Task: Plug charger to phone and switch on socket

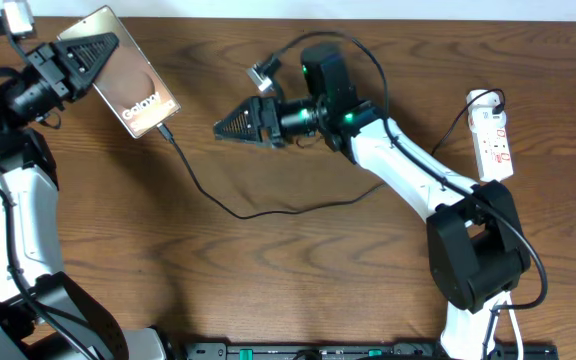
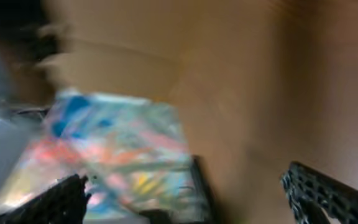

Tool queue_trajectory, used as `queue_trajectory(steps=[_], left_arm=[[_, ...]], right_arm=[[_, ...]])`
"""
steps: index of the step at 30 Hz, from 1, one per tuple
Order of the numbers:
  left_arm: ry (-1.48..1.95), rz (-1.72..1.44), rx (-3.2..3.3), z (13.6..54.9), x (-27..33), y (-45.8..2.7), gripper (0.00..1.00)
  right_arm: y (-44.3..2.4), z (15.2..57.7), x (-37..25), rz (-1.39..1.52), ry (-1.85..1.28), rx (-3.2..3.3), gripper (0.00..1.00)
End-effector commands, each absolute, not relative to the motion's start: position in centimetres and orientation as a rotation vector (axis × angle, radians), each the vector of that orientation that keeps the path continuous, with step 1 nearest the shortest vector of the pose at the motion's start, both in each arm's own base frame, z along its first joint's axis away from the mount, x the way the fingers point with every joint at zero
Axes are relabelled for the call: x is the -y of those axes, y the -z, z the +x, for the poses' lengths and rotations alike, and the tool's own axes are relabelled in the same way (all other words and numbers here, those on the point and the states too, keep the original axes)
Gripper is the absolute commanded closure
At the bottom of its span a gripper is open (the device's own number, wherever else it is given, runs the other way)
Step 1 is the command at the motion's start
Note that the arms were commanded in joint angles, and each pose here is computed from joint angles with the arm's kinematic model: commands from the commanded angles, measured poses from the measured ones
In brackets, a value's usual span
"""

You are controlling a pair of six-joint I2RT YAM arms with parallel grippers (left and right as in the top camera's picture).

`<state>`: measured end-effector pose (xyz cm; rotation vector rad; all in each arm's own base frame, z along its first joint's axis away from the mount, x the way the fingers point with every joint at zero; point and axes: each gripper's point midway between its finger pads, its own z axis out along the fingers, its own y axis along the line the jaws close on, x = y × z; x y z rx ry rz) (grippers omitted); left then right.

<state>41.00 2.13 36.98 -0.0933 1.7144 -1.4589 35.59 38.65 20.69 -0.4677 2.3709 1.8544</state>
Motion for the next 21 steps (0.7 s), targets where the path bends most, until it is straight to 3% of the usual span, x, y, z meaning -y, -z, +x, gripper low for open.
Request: queue_trajectory(steps=[1, 6, 13, 21], left_arm=[[1.483, -0.078, -1.730, 40.5, -1.9, -37.2, 0.93], [1.478, -0.064, -1.730, 40.5, -1.9, -37.1, 0.93], [1.505, -0.050, -1.757, 40.4, -0.8, -35.7, 0.92], [1.545, -0.163, -1.895, 41.1, 2.8, -27.7, 0.93]], right_arm=[[-16.5, 39.2, -36.3, -0.398, -1.375, -2.444, 0.01], [-14.9, 41.0, -30.5, -0.198, -0.833, -2.587, 0.01], [-19.7, 40.9, -18.8, 0.150, -0.114, -2.521, 0.01], [-25.2, 38.9, -14.7, 0.283, -0.003, -2.390, 0.01]])
